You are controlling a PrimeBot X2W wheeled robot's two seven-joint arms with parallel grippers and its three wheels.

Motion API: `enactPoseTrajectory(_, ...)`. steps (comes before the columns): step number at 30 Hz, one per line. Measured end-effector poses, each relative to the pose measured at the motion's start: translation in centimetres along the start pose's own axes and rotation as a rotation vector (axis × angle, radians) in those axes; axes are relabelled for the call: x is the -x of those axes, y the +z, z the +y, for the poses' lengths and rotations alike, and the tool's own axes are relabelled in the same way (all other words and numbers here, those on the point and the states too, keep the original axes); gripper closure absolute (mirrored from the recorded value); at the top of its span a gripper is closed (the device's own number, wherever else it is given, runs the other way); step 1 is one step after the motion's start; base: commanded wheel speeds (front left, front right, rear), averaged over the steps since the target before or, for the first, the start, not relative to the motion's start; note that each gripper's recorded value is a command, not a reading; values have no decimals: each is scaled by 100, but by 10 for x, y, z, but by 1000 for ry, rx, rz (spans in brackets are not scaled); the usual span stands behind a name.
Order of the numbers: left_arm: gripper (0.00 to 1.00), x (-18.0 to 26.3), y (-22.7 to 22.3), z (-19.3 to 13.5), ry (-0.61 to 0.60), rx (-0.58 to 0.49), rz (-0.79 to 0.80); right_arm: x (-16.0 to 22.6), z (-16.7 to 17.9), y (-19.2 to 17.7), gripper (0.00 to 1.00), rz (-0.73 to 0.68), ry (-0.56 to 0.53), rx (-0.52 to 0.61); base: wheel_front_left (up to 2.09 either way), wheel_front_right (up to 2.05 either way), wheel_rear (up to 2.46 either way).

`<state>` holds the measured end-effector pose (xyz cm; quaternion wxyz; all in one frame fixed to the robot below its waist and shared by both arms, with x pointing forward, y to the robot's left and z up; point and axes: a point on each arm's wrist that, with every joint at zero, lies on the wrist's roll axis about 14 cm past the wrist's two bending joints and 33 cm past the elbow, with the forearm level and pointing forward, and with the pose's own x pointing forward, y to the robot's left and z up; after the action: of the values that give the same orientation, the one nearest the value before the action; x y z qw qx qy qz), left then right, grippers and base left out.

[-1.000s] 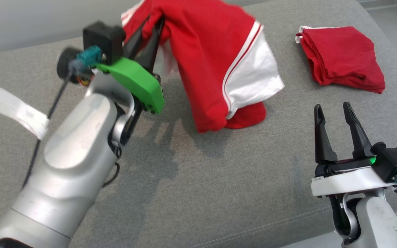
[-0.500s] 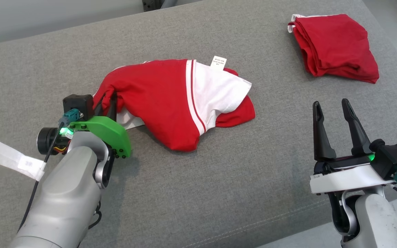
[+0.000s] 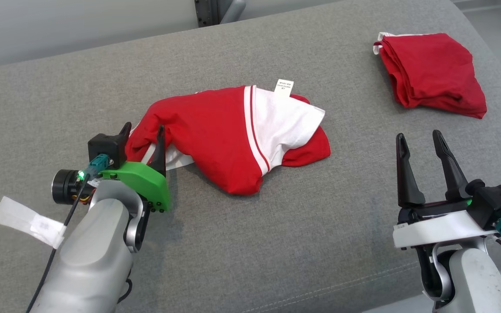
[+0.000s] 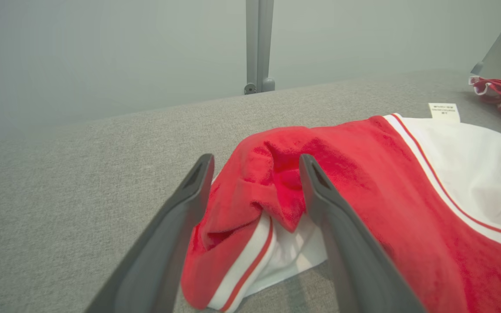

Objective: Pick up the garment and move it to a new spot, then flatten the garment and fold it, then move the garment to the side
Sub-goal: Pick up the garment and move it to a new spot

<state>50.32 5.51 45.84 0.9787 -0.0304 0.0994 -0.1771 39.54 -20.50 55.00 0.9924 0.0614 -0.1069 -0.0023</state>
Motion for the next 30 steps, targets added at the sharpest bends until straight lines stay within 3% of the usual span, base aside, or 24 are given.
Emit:
enactPoseTrajectory(10,0,53,37,19,92,33,-179,8,12,6,0,-11,32,0,0,0,0)
enactPoseTrajectory(20,0,126,25,56,273,67,-233,19,34,4,0,1,91,-36,0,0,0)
enactPoseTrajectory(30,0,172,15,60,356,103,-261,29,47,1,0,16,123,-74,0,0,0)
